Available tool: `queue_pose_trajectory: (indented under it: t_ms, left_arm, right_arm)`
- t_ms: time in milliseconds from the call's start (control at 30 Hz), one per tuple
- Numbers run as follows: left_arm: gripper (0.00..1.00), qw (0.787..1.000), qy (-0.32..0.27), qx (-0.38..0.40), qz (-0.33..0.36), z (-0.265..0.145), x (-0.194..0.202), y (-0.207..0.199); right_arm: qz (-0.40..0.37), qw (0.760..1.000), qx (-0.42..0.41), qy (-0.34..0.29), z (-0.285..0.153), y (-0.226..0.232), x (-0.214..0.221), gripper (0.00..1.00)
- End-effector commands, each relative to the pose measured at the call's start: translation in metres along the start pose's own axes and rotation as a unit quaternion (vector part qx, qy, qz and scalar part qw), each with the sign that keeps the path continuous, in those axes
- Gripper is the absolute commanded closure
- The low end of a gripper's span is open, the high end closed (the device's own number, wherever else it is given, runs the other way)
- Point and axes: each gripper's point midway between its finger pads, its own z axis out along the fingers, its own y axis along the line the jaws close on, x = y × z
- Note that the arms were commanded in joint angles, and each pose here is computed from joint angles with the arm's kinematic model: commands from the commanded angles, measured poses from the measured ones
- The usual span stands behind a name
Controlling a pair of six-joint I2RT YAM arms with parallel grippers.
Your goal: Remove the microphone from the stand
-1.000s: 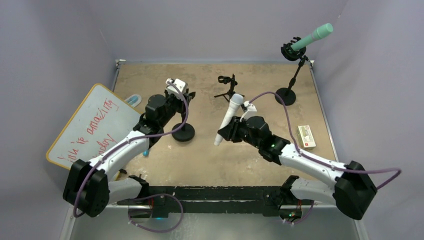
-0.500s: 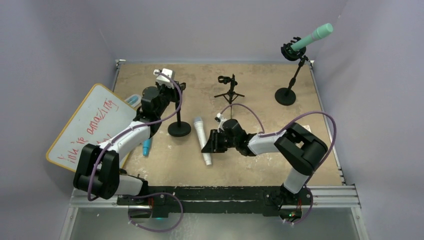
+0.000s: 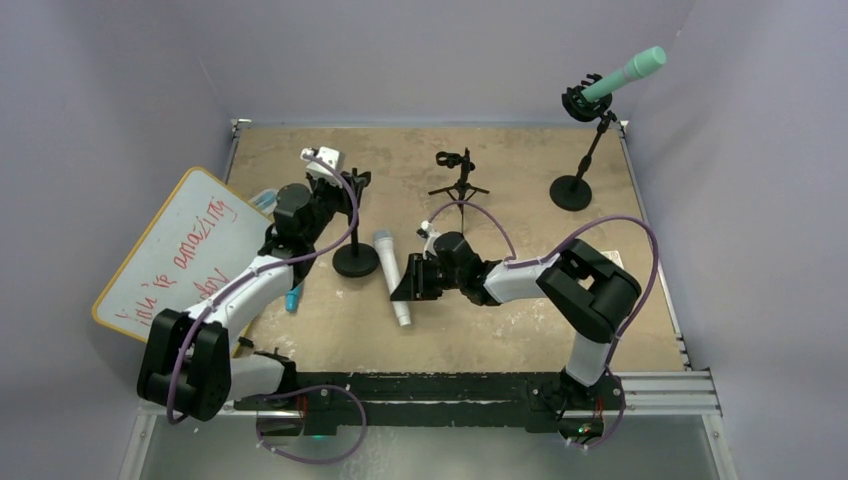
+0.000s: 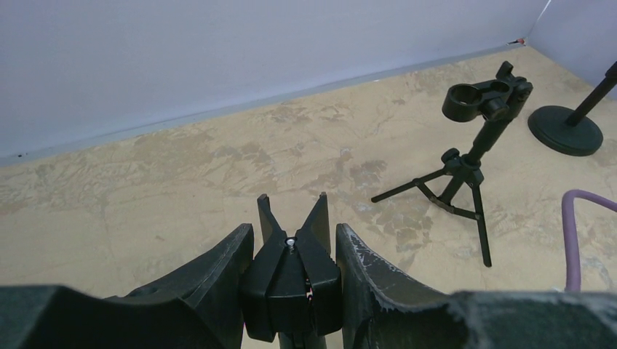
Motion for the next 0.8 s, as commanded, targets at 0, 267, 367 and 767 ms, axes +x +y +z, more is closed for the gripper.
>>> queue_pose_trajectory:
  t_ms: [0, 267, 367, 767]
  left_arm:
    - [1.00, 0.999, -0.031, 0.011, 0.004, -0.016, -0.004, -0.003]
    - [1.00, 0.988, -0.145, 0.008, 0.045, -0.012, -0.062, -0.002]
    - [1.00, 0.982, -0.184, 0.017, 0.046, -0.009, -0.082, -0.005]
    - [0.66, 0.990, -0.138, 0.010, 0.014, 0.012, -0.043, 0.000]
  right_arm:
    - [-0.006, 0.999, -0.005, -0.042, -0.007, 0.017, -0.021, 0.89]
    - [-0.006, 0.997, 0.004, -0.079, -0.025, 0.023, -0.032, 0.89]
    - [-0.004, 0.997, 0.005, -0.083, -0.028, 0.022, -0.032, 0.89]
    - [0.022, 0.997, 0.035, -0.067, -0.018, 0.004, -0.023, 0.87]
